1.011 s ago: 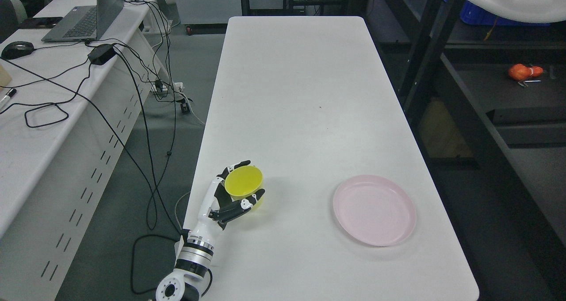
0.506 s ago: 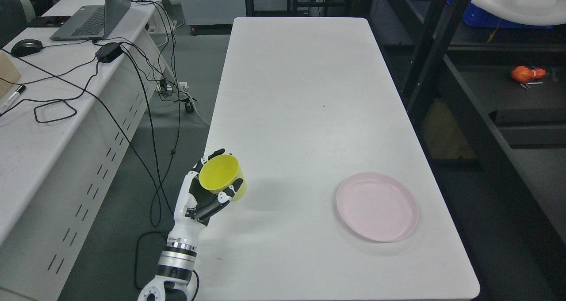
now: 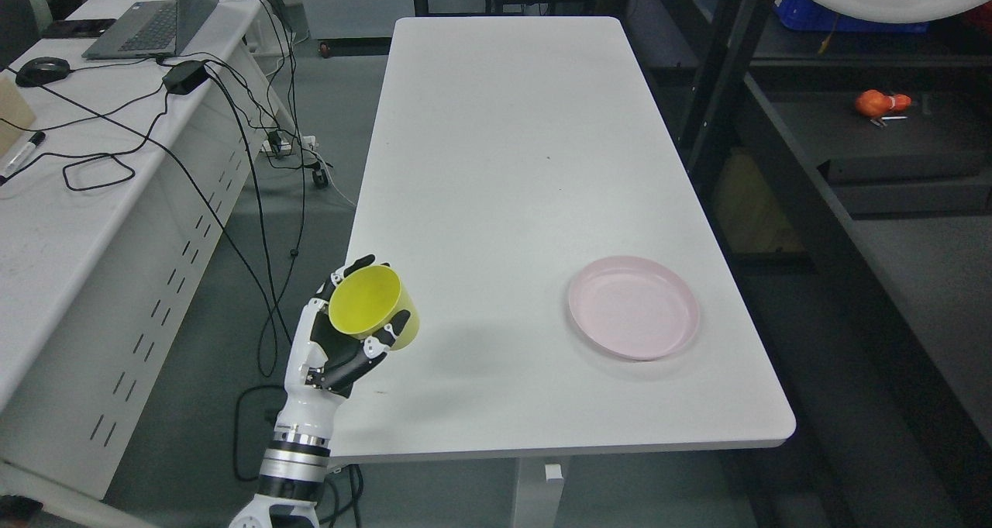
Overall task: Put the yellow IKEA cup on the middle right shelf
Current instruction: 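Turn toward the shelving unit holding the cup in the left hand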
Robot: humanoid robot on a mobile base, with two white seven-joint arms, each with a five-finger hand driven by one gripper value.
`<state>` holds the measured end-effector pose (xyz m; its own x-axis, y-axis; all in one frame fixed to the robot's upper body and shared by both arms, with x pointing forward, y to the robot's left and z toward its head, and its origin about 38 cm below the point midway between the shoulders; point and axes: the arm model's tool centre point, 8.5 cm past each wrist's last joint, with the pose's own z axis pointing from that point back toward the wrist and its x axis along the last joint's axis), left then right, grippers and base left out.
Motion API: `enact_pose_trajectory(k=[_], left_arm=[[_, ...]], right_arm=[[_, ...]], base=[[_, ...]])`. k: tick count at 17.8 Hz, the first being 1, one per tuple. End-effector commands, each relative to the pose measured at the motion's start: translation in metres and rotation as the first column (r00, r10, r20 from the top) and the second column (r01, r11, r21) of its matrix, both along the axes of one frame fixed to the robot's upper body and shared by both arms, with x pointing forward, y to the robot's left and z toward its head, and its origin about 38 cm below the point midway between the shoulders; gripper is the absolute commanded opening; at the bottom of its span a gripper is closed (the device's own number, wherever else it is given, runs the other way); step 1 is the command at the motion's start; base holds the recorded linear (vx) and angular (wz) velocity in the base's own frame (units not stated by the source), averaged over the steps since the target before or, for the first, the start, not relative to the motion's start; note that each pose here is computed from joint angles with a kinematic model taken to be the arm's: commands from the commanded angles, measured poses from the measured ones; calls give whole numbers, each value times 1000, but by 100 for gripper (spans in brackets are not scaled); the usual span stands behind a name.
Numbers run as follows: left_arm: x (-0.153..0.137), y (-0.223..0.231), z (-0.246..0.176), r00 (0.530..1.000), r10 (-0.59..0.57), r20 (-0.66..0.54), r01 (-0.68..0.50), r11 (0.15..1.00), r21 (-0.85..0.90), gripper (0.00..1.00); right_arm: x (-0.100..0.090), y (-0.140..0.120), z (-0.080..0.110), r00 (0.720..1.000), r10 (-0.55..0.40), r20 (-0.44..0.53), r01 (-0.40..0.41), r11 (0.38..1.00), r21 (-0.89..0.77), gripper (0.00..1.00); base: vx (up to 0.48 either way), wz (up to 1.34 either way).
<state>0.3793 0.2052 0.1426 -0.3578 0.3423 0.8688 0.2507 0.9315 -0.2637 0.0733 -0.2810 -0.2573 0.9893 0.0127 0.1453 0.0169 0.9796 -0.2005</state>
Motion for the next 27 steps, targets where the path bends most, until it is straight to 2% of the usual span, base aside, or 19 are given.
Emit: enact_pose_trajectory(k=[1,16,27], left_arm=[[-14,9,11,999,12,37,-12,1000,8,2],[-17,-7,6,999,-35,22,35,999,10,2],[-16,-10,5,999,-43,18,43,999,11,2]], right_arm=[[-9,-10,0,1000,-8,-14,8,1000,-12,99],[-9,-10,0,1000,-8,-14,8,1000,-12,99],[-9,-10,0,1000,-8,-14,8,1000,-12,99]], base=[[-189,-143],[-281,-148],[-262,-963]])
